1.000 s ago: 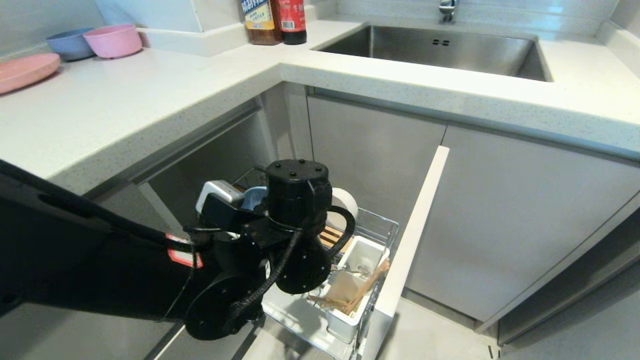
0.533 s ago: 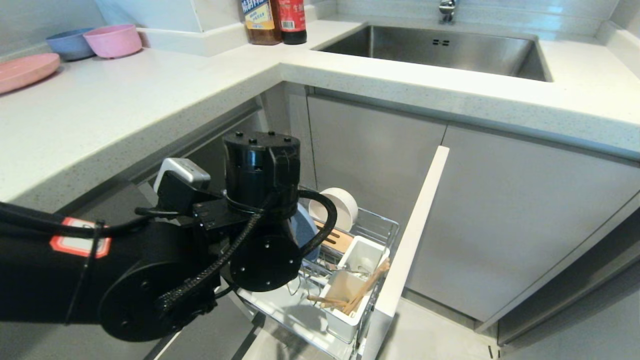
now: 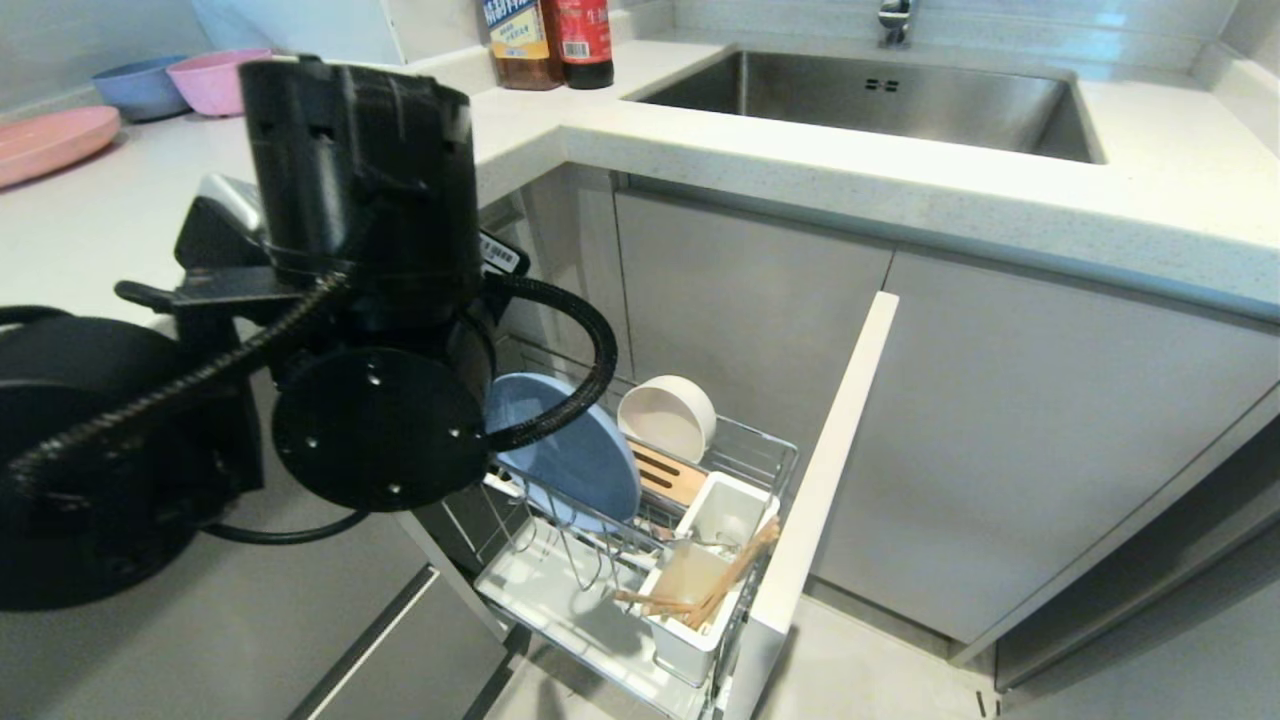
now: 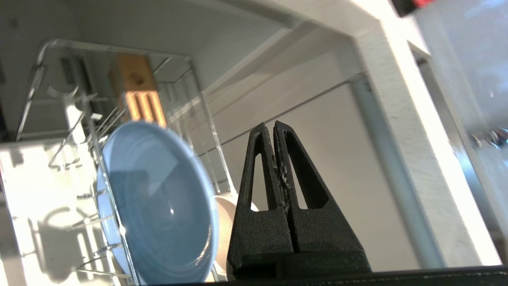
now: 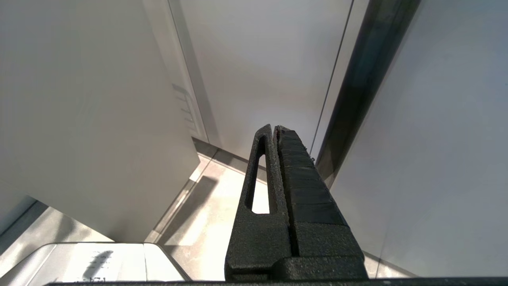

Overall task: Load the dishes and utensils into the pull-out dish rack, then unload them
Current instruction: Take the plate out of the cupboard

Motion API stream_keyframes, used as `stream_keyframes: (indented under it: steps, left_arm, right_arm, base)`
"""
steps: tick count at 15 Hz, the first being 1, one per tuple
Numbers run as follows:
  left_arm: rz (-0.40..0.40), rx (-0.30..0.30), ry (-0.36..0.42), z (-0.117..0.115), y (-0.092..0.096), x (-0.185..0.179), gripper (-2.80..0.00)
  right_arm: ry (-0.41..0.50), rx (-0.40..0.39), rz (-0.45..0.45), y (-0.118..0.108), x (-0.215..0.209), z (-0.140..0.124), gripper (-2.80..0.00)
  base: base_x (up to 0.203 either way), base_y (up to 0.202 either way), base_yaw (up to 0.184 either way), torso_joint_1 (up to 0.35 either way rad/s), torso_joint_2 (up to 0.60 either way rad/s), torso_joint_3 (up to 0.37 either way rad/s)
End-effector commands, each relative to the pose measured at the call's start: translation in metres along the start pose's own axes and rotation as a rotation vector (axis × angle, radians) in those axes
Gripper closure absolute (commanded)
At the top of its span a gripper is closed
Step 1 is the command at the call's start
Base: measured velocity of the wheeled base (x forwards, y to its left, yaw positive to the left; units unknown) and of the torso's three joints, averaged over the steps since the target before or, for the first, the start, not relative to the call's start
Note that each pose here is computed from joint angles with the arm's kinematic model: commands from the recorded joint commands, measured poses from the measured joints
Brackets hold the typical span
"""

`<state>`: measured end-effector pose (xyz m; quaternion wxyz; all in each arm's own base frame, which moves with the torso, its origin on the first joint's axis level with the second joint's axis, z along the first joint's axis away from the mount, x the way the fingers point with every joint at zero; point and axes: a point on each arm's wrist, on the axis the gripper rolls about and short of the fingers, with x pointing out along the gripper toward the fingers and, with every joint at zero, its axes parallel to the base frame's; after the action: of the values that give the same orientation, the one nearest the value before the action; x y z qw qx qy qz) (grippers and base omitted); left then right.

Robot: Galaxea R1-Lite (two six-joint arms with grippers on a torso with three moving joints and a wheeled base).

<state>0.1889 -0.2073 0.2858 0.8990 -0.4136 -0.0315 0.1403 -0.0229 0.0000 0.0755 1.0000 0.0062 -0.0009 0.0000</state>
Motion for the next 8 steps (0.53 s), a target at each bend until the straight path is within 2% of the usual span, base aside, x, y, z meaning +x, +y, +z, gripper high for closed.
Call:
stream_keyframes:
  steps: [1,3,6,8]
  left_arm:
    - [-0.028,-0.049,-0.009,0.030,-0.007,-0.007,0.00]
    - [-0.050,-0.027,0.000,0.058,-0.011,-0.011,0.00]
    - [-0.117,0.084,0.029,0.110,-0.009,-0.022,0.00]
    - [-0.180,0.134,0.020,0.146,-0.004,-0.026,0.00]
  right_arm:
    - [0.002,0.000,0.000,0.000,0.000,0.000,0.00]
    - [0.002,0.000,0.000,0.000,0.000,0.000,0.00]
    - [0.002,0.000,0.000,0.000,0.000,0.000,0.00]
    - [0.003,0.000,0.000,0.000,0.000,0.000,0.00]
  base:
    - [0.000,0.000,0.000,0.000,0.00,0.000]
    - [0.000,0.000,0.000,0.000,0.00,0.000]
    - [0.000,0.000,0.000,0.000,0.00,0.000]
    - [0.000,0.000,0.000,0.000,0.00,0.000]
